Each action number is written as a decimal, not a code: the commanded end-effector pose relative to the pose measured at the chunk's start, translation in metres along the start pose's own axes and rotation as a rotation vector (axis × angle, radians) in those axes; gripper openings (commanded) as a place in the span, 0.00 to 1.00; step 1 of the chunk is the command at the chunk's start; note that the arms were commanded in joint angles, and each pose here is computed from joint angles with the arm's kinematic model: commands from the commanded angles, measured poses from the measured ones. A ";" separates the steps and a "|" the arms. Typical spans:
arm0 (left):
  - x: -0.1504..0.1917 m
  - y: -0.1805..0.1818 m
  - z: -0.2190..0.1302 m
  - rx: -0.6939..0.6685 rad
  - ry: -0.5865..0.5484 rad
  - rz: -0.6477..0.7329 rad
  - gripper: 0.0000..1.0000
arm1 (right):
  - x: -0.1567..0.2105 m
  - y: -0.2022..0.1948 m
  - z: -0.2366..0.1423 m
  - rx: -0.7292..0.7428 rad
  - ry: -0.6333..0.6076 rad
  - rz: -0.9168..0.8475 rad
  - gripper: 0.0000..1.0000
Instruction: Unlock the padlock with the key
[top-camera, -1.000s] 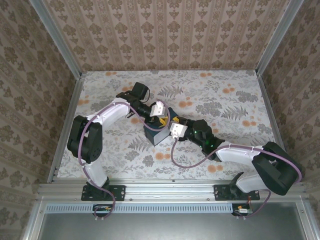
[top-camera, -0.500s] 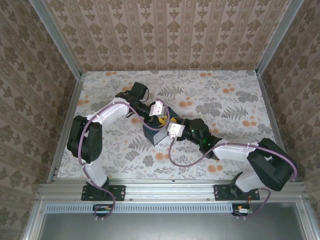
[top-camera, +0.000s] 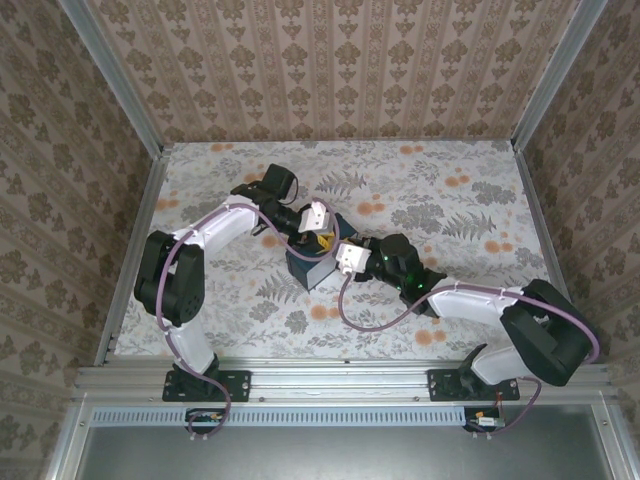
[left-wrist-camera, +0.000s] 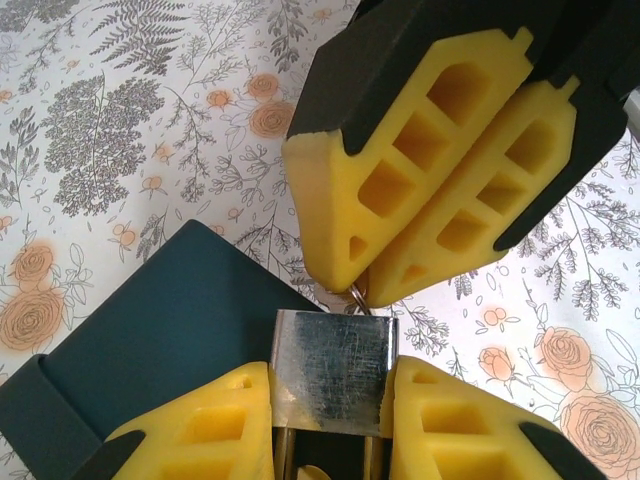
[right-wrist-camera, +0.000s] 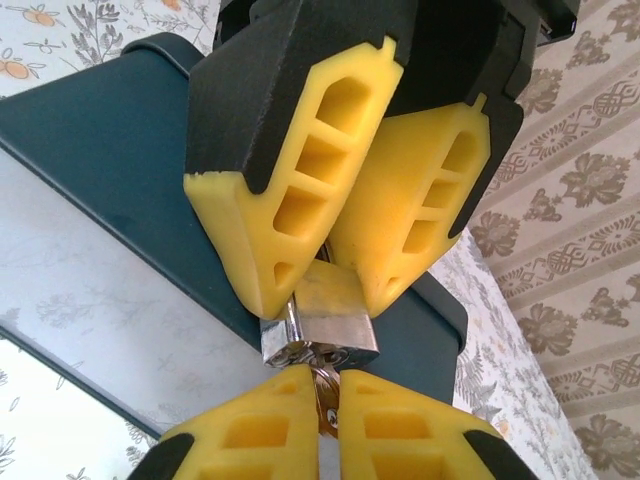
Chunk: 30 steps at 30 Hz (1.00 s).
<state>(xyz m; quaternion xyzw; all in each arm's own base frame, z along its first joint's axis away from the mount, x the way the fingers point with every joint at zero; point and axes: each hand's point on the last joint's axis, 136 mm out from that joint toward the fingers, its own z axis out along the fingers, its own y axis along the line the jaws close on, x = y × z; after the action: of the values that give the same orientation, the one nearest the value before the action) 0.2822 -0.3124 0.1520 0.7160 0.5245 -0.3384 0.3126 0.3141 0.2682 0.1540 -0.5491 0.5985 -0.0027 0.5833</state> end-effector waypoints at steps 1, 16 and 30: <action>-0.001 -0.009 0.001 0.041 -0.019 -0.021 0.12 | -0.011 -0.012 -0.006 -0.012 -0.018 0.077 0.07; -0.009 -0.012 0.003 0.053 -0.049 -0.005 0.12 | -0.008 -0.011 -0.008 -0.261 0.071 0.668 0.00; -0.012 -0.012 0.004 0.048 -0.066 0.002 0.12 | -0.004 0.000 -0.013 -0.322 0.139 0.973 0.00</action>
<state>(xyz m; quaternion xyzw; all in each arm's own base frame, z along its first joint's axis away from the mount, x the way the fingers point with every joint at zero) 0.2760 -0.3161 0.1537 0.7156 0.5171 -0.3516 0.3113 0.3067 0.2643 0.1661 -0.3125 0.8018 0.3123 0.4023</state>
